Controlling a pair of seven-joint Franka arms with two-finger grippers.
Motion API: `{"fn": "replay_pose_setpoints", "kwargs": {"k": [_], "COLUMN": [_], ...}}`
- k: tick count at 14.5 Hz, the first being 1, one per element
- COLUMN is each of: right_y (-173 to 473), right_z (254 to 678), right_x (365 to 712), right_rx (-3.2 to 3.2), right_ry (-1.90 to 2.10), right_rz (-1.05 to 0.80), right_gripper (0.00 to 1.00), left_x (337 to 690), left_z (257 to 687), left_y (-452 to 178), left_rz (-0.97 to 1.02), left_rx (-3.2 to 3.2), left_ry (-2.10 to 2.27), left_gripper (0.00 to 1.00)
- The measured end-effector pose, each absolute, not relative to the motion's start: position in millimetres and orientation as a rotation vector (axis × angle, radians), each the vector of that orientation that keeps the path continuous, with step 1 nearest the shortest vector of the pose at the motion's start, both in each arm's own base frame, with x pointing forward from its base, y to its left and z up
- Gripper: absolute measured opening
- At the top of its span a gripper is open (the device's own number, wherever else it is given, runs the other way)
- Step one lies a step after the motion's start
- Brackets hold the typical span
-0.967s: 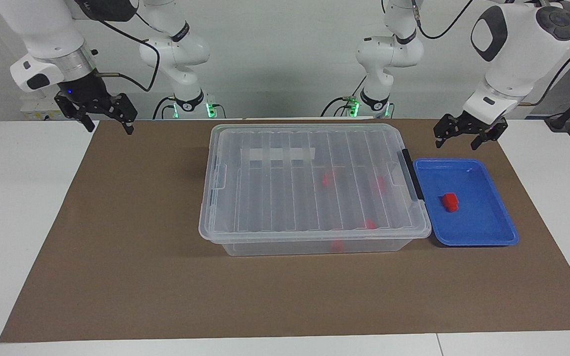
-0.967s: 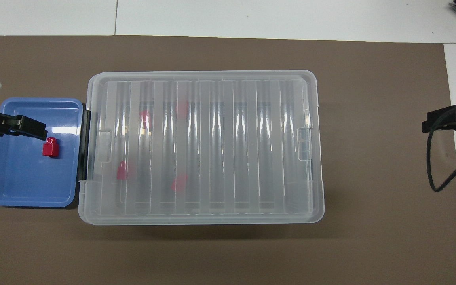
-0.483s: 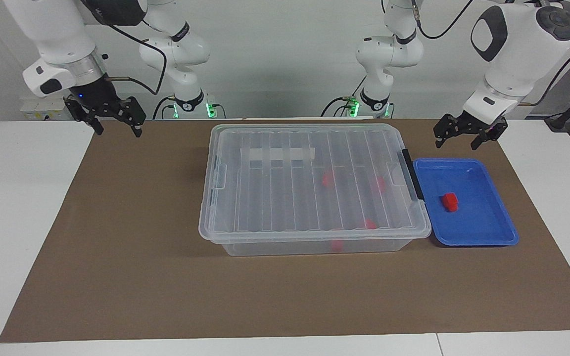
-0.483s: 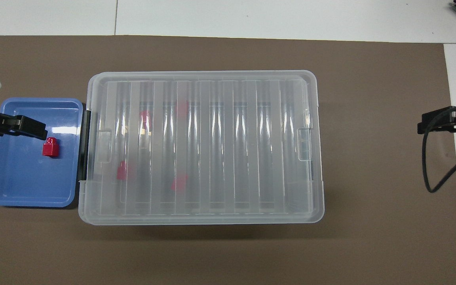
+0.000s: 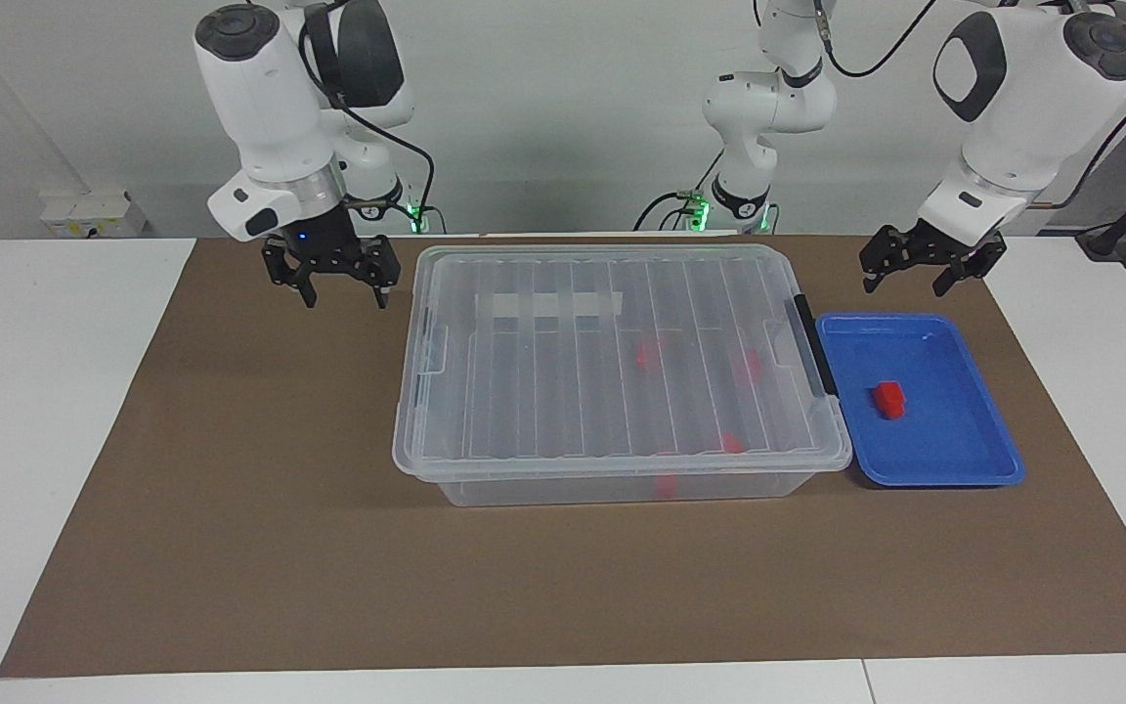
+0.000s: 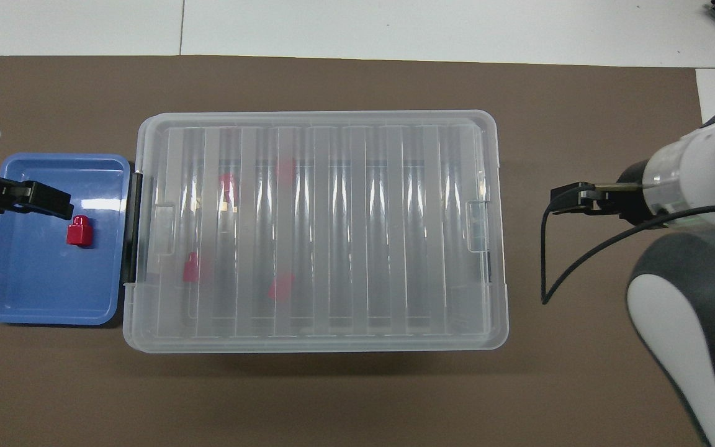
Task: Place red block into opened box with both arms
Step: 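Slide the clear lid with the right gripper while the left gripper reaches the block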
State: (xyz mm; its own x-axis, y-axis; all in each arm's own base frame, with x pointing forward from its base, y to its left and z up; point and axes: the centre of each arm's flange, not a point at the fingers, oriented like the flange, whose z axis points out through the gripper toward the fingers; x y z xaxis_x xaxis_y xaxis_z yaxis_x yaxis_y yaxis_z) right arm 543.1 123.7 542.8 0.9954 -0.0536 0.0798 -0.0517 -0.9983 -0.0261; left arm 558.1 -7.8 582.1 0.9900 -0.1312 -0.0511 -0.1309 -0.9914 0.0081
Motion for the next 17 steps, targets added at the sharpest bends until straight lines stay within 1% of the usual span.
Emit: {"fn": "replay_pose_setpoints", "kwargs": {"k": [2, 4, 7, 12, 17], "right_y": [143, 156, 158, 155, 144], "right_z": [520, 500, 479, 467, 459], "right_x": [543, 540, 537, 534, 535], "right_rx": [-3.108, -3.113, -3.123, -3.130, -3.132], "right_ry": [0.049, 0.013, -0.016, -0.030, -0.040], "right_rz": [-0.134, -0.100, -0.041, -0.007, -0.003], "right_gripper": [1.00, 1.00, 1.00, 1.00, 1.00], "left_x": [558, 558, 558, 557, 557], "left_z": [583, 583, 582, 582, 580], "left_y": [1, 2, 4, 25, 51], "left_rz": [-0.079, -0.079, -0.080, -0.082, -0.056], "left_rx": [3.130, 3.130, 3.130, 3.132, 3.126], "left_ry": [-0.183, -0.181, -0.176, -0.121, -0.215], "left_gripper": [1.00, 1.00, 1.00, 1.00, 1.00]}}
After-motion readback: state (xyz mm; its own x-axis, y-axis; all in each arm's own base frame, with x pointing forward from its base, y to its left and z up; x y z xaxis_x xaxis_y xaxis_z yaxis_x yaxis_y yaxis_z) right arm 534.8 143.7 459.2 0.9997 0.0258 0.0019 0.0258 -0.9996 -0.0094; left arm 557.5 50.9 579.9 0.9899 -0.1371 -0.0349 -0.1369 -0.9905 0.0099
